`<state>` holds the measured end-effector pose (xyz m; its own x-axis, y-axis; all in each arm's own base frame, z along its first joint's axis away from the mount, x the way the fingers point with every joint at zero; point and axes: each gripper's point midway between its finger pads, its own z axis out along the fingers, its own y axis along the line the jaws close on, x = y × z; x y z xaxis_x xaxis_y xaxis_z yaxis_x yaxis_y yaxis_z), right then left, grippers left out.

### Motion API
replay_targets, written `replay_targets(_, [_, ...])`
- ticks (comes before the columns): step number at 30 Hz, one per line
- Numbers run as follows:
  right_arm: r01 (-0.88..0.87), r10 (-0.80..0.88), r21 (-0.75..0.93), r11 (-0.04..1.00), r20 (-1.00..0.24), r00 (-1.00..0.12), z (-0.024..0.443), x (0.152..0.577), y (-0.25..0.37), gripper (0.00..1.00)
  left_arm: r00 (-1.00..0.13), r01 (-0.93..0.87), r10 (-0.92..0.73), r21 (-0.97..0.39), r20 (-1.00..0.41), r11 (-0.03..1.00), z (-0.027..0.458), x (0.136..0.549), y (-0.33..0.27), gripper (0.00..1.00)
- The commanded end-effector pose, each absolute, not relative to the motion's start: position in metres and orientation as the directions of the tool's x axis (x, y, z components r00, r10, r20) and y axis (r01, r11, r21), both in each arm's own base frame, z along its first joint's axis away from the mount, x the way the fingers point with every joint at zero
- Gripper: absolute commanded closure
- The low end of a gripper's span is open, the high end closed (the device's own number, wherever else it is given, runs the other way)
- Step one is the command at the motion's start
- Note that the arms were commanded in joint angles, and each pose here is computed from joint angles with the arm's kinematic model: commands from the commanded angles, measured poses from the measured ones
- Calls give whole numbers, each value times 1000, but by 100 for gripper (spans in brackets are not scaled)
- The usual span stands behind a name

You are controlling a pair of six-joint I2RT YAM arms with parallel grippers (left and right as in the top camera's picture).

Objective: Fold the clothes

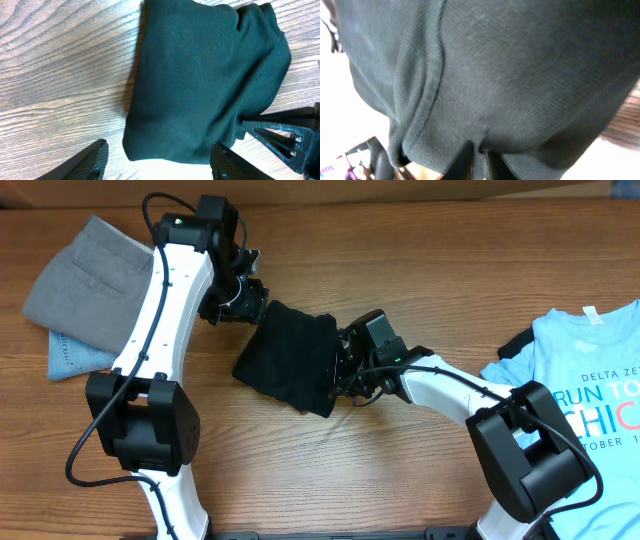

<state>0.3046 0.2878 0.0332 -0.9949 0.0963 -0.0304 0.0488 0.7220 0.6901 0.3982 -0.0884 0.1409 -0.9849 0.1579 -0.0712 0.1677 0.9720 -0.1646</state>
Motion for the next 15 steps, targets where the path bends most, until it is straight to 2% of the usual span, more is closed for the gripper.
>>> replay_targets(1, [60,96,680,730,-15,-995,29,302,285,96,-979,192,174,-179,-109,965,153,400,-91,32])
replay_targets(15, [52,118,615,787,-68,-991,62,310,243,96,-975,197,174,-177,-138,964,154,407,-92,29])
